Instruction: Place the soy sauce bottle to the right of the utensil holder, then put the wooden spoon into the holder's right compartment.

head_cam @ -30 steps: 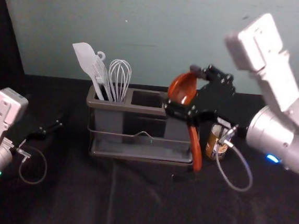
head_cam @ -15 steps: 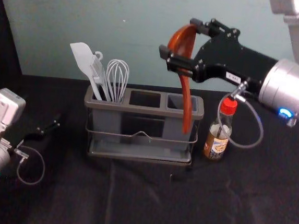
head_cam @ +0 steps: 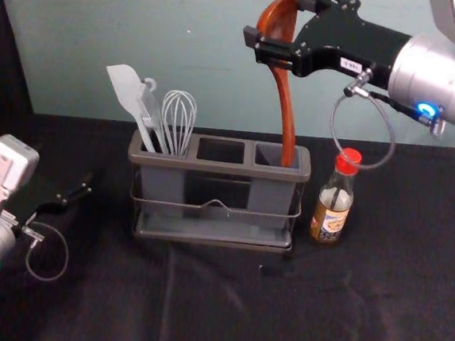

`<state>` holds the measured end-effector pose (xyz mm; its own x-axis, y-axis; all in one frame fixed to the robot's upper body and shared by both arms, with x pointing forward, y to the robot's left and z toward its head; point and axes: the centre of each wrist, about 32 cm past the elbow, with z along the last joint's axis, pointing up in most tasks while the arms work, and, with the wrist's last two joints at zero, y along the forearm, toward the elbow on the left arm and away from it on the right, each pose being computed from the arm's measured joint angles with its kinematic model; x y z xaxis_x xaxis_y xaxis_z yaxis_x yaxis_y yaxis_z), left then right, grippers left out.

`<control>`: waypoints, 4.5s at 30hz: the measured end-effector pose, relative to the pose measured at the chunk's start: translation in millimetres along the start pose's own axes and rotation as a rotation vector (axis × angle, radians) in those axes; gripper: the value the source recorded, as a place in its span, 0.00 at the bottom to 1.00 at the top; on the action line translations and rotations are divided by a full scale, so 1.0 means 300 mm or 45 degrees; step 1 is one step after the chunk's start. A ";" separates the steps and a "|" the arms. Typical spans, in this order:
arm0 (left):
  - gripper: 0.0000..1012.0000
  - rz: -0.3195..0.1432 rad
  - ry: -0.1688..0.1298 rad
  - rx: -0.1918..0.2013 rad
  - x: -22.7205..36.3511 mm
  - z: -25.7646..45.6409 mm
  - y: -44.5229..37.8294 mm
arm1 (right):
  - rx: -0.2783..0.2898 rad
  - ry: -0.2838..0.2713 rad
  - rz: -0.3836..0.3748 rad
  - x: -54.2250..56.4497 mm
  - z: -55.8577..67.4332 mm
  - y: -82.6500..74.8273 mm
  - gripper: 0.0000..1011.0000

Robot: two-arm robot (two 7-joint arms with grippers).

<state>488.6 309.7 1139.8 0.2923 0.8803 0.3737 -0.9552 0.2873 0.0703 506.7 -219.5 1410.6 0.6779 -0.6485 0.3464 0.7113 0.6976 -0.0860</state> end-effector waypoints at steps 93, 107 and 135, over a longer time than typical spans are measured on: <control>1.00 0.000 0.000 0.000 0.000 0.000 0.000 | -0.367 0.183 0.041 0.014 -0.260 0.042 0.82; 1.00 0.000 0.000 0.000 0.000 0.000 0.000 | -0.367 0.182 0.043 0.014 -0.260 0.041 0.99; 1.00 0.000 0.000 0.000 0.000 0.000 0.000 | -0.287 0.084 -0.334 -0.236 -0.158 -0.123 0.99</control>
<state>488.6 309.7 1139.8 0.2923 0.8803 0.3738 -0.9552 0.2873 0.0703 441.2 -213.8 1345.1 0.4719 -0.8201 0.3235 0.8810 0.4245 -0.2090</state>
